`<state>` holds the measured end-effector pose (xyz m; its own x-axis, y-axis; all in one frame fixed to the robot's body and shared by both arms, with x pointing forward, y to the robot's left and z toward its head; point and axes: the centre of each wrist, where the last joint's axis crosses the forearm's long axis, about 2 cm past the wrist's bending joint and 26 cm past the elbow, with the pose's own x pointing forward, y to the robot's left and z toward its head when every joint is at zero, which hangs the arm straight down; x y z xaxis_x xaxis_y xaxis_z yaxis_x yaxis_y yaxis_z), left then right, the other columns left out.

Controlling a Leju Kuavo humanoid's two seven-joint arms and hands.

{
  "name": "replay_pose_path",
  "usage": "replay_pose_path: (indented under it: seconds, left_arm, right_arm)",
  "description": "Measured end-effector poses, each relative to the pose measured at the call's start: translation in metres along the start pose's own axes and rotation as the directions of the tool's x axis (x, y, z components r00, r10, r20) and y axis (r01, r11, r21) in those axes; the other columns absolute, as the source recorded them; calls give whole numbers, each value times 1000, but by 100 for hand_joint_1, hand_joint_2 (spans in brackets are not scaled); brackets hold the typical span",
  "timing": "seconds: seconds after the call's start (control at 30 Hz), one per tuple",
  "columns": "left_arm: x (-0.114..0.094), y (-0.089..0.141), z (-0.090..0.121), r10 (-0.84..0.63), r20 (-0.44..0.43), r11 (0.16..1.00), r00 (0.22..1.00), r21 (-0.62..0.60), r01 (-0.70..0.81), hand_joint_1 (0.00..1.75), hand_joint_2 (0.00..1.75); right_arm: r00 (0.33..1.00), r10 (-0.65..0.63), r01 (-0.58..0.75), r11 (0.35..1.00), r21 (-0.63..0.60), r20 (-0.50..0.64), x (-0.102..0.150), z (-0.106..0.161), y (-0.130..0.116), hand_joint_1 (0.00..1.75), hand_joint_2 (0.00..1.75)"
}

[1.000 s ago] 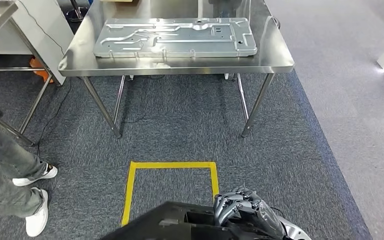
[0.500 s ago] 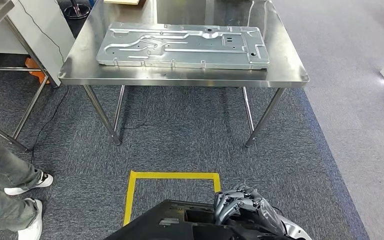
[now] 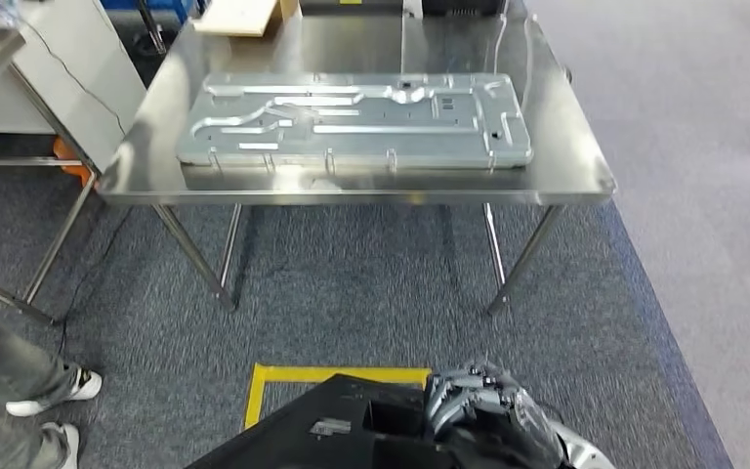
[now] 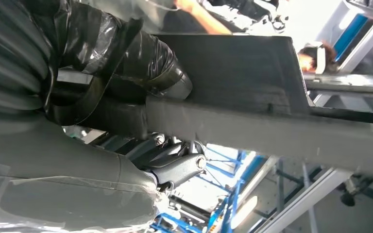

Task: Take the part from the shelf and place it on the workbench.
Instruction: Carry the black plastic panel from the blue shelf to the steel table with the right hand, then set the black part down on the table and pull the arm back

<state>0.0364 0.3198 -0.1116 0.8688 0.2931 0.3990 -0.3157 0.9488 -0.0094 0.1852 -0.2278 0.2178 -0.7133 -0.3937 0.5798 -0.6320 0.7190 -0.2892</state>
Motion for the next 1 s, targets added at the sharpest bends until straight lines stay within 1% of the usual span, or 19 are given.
replay_pose_path:
  seconds: [0.27, 0.57, 0.7, 1.0]
  left_arm:
    - [-7, 4, 3, 13, -13, 1000, 1000, 15, -13, 0, 0]
    - [-6, 4, 2, 14, -9, 1000, 1000, 14, -13, 0, 0]
    - [-5, 3, 2, 10, -9, 1000, 1000, 11, -10, 0, 0]
    - [0, 3, 0, 4, 2, 1000, 1000, 5, -4, 0, 0]
  right_arm:
    - [998, 58, -59, 998, -25, -32, 3, 7, -4, 175, 175]
    - [997, 72, -73, 997, -20, -31, 6, 9, -7, 175, 175]
    - [997, 68, -68, 998, 0, -26, 6, 9, -9, 175, 175]
    - [997, 74, -74, 997, 28, -3, 8, 3, -13, 175, 175]
